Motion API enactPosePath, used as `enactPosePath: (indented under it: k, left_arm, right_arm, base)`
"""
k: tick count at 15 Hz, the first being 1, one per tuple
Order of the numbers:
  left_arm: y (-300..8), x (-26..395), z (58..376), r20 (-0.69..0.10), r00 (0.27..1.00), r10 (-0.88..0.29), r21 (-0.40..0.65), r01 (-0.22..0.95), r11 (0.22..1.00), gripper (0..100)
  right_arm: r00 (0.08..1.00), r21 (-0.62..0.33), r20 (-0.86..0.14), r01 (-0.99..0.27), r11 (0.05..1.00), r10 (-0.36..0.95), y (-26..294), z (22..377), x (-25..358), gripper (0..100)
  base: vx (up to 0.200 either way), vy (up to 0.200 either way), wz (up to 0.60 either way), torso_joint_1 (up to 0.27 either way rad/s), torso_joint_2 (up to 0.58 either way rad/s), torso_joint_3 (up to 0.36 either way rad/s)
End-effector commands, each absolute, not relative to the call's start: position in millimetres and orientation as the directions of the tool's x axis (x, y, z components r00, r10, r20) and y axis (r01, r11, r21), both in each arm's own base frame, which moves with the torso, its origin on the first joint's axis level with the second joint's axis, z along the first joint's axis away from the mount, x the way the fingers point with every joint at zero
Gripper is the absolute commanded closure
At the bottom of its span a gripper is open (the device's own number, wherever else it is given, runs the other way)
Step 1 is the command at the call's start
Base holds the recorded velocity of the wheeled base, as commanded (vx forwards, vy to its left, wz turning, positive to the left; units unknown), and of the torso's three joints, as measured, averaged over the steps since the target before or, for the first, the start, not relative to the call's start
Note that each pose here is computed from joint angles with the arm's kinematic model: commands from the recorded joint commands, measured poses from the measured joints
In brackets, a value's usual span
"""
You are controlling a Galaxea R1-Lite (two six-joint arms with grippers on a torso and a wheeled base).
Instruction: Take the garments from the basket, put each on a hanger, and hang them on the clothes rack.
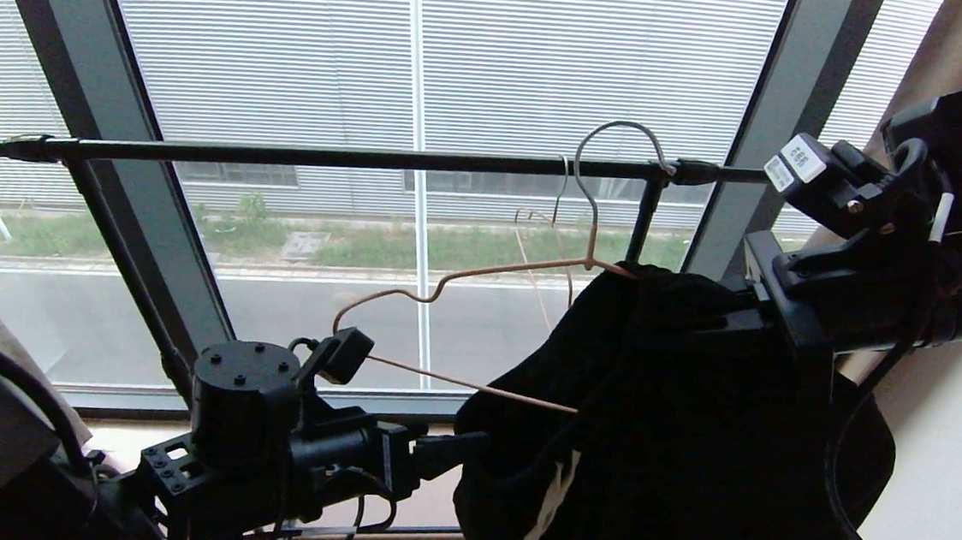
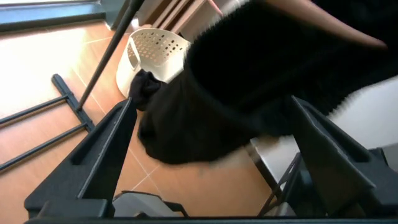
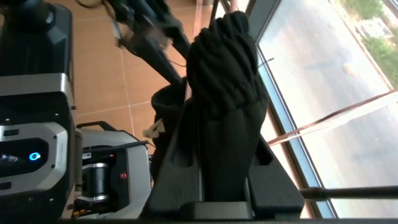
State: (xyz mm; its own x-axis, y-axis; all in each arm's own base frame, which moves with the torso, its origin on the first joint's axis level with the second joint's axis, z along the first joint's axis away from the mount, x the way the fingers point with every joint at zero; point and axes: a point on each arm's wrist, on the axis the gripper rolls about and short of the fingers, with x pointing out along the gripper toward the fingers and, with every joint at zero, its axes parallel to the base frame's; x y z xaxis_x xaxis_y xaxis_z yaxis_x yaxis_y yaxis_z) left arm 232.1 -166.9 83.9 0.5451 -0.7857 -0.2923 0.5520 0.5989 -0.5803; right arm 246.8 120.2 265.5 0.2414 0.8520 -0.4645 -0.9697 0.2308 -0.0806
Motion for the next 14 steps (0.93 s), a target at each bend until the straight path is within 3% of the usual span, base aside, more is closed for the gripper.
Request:
enactPosePath:
  k: [1,5,6,11,14]
  left_arm:
    - [-174,240,71,-0.32,0.534,-0.782,-0.587,0.536,0.607,0]
    - [-177,244,67,-0.326,0.533,-0.781,-0.588,0.533,0.609,0]
    - [-177,244,66,-0.331,0.53,-0.781,-0.588,0.531,0.61,100]
    - [-181,240,64,-0.339,0.535,-0.774,-0.579,0.53,0.62,100]
    - [-175,234,73,-0.322,0.551,-0.77,-0.575,0.532,0.621,100]
  right_arm:
    - [0.231,-0.081,-0.462,-0.972,0.219,0.856,122,266,243,100]
    - [0.219,-0.085,-0.459,-0.976,0.202,0.861,123,267,236,100]
    - [0.219,-0.087,-0.457,-0.976,0.201,0.862,123,268,235,100]
    - [0.194,-0.065,-0.449,-0.981,0.185,0.872,120,265,232,100]
    - [0.229,-0.05,-0.457,-0.971,0.232,0.859,108,260,237,100]
  base:
    - [0.0,0.0,0.0,0.0,0.0,0.0]
    - [0.0,0.0,0.0,0.0,0.0,0.0]
    - [0.0,0.0,0.0,0.0,0.0,0.0]
    - [0.0,0.0,0.0,0.0,0.0,0.0]
    - [0.0,0.0,0.0,0.0,0.0,0.0]
